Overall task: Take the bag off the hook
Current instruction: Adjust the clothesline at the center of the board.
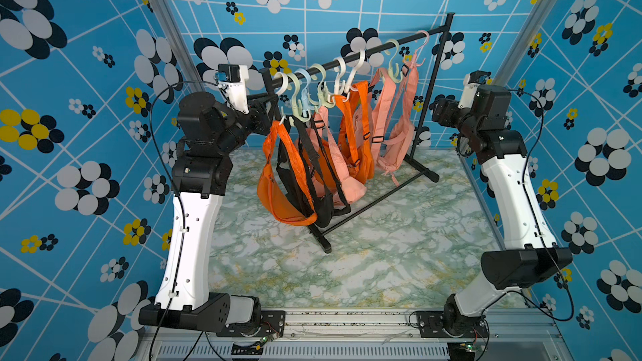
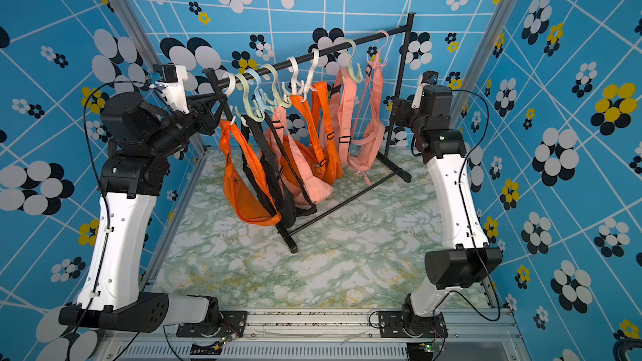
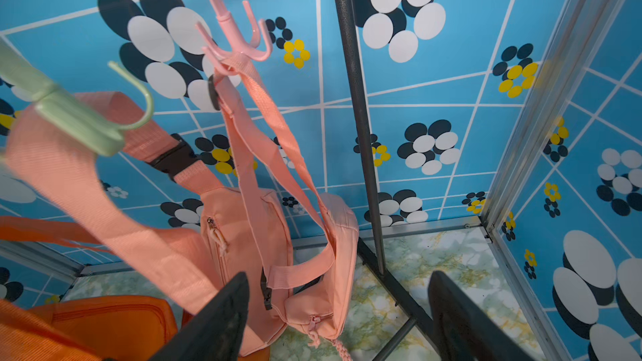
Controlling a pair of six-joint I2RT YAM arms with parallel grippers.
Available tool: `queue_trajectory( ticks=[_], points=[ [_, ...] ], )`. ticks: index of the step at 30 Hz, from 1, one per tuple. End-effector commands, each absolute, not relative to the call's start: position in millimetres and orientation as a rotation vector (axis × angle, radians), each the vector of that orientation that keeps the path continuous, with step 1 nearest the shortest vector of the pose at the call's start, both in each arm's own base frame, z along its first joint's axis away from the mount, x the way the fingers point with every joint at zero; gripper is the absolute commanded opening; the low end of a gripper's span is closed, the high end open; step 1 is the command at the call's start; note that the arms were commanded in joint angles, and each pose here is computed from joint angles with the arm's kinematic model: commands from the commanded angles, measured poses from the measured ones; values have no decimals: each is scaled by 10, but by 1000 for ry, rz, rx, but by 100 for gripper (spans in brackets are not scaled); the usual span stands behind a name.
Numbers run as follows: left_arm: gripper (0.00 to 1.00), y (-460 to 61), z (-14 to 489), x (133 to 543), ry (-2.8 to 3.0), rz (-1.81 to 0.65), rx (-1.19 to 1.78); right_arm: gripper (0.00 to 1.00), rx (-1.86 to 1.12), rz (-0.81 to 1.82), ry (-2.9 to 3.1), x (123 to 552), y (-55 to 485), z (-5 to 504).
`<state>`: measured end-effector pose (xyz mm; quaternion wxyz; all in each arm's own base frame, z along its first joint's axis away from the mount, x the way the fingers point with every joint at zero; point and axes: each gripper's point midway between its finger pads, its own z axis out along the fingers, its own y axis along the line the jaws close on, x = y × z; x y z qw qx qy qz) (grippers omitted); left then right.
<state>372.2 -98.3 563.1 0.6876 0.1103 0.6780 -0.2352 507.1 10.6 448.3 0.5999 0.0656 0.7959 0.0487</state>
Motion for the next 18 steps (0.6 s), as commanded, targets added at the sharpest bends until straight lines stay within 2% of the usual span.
queue_trajectory(
  ticks=[1,5,11,18],
  points=[
    [37,-938,5844,3529,1452,-547,226,83,150,160,1926,5278,18,4251],
    [42,-958,5887,3373,1431,-566,237,82,139,112,1988,5611,-121,3964],
    [74,-982,5894,3094,1423,-600,237,83,125,77,2012,5987,-260,3643],
    [76,-896,5735,2810,1429,-591,178,80,142,58,1957,6304,-371,3471]
  ],
)
